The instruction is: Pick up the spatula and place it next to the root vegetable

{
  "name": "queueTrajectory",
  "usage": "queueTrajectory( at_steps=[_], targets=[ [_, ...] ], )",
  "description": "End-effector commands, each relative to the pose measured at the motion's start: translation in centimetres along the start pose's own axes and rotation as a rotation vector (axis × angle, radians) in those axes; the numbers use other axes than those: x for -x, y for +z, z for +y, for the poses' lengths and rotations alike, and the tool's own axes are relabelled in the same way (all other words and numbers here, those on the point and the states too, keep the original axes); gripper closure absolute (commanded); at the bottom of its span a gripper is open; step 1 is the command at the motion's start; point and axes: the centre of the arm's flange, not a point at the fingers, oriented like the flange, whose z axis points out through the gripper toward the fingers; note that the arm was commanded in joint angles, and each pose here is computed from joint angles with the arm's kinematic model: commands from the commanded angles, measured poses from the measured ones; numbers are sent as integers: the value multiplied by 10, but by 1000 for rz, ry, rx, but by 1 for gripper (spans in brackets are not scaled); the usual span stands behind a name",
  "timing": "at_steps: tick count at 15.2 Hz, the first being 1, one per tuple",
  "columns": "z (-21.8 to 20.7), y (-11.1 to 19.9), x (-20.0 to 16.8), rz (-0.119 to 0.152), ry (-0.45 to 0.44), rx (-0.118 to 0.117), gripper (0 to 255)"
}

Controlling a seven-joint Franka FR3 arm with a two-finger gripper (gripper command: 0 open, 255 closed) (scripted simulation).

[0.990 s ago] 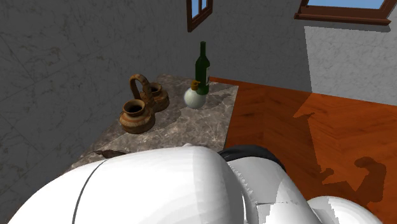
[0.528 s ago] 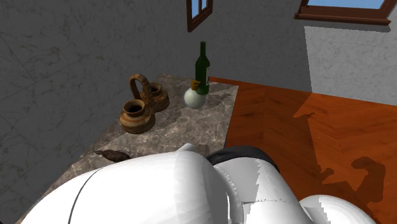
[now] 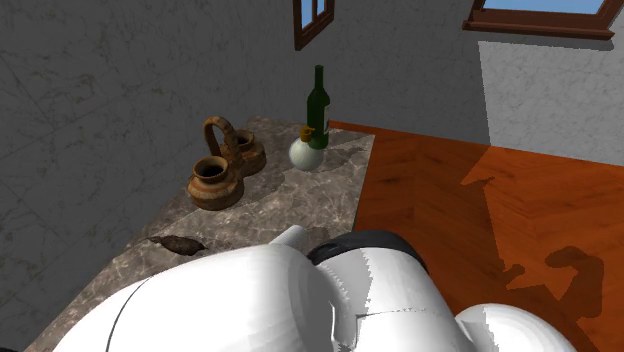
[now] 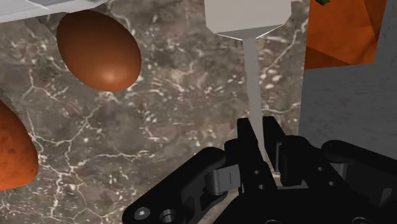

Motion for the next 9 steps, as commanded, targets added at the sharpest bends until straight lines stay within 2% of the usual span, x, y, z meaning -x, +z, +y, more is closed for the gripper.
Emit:
queueTrajectory(
  at_steps=[1,7,9],
  targets=[
    [0,11,1,0,0,0,255],
    [0,43,3,0,0,0,255],
    [0,43,3,0,0,0,255]
  ],
)
